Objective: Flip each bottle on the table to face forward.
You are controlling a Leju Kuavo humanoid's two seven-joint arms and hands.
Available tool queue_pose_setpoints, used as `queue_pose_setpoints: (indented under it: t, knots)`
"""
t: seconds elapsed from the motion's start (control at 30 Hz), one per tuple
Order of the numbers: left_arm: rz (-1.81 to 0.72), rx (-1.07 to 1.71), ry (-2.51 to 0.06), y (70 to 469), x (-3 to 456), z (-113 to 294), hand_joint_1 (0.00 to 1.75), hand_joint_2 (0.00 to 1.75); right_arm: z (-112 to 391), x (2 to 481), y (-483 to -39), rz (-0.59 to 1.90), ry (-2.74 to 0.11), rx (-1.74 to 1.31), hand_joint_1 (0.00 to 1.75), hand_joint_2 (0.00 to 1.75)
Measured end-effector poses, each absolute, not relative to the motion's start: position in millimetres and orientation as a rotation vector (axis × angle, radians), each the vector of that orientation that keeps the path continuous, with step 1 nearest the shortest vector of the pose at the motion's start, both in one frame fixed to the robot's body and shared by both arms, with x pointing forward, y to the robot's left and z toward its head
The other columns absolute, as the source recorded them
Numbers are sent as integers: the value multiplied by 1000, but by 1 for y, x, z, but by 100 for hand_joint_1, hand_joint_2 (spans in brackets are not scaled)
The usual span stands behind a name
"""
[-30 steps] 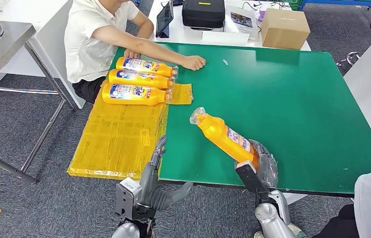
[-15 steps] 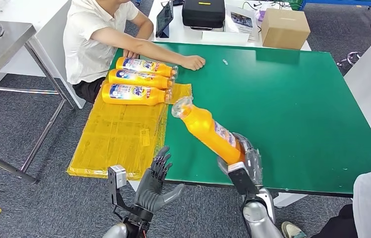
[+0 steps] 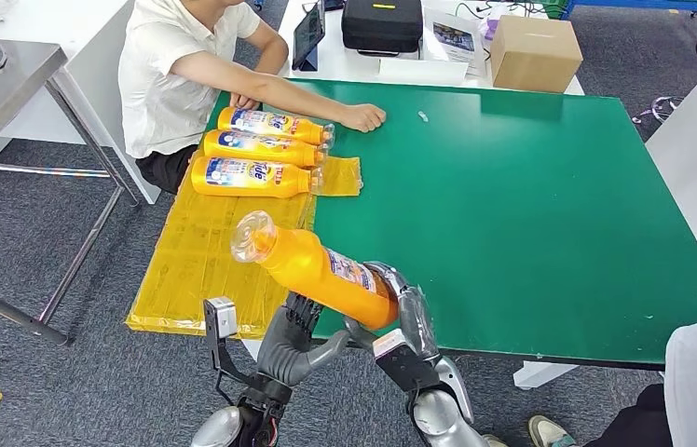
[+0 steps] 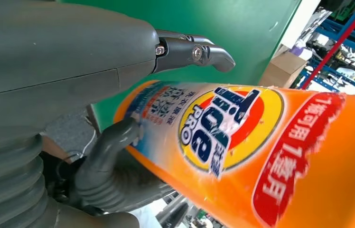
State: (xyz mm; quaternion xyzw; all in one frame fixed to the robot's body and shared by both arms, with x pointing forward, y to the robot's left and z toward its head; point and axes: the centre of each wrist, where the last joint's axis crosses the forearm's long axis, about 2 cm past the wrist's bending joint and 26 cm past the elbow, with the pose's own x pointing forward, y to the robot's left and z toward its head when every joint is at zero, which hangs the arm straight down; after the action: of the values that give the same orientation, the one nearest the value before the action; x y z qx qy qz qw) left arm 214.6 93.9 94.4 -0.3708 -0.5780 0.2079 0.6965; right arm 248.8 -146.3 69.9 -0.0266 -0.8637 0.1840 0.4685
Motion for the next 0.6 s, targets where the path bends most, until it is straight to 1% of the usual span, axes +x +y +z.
queue_pose_setpoints:
  t: [0.27, 0.4, 0.6]
  knots:
    - [544, -876, -1323, 94, 225, 105, 0, 175, 71, 241, -130, 502, -2118, 33, 166, 175]
    - [598, -900, -1359, 98, 230, 115, 0, 175, 69, 238, -125, 520, -2100, 69, 161, 175]
    - [648, -923, -1396, 104, 233, 124, 0, 175, 68, 239, -122, 548, -2081, 105, 161, 175]
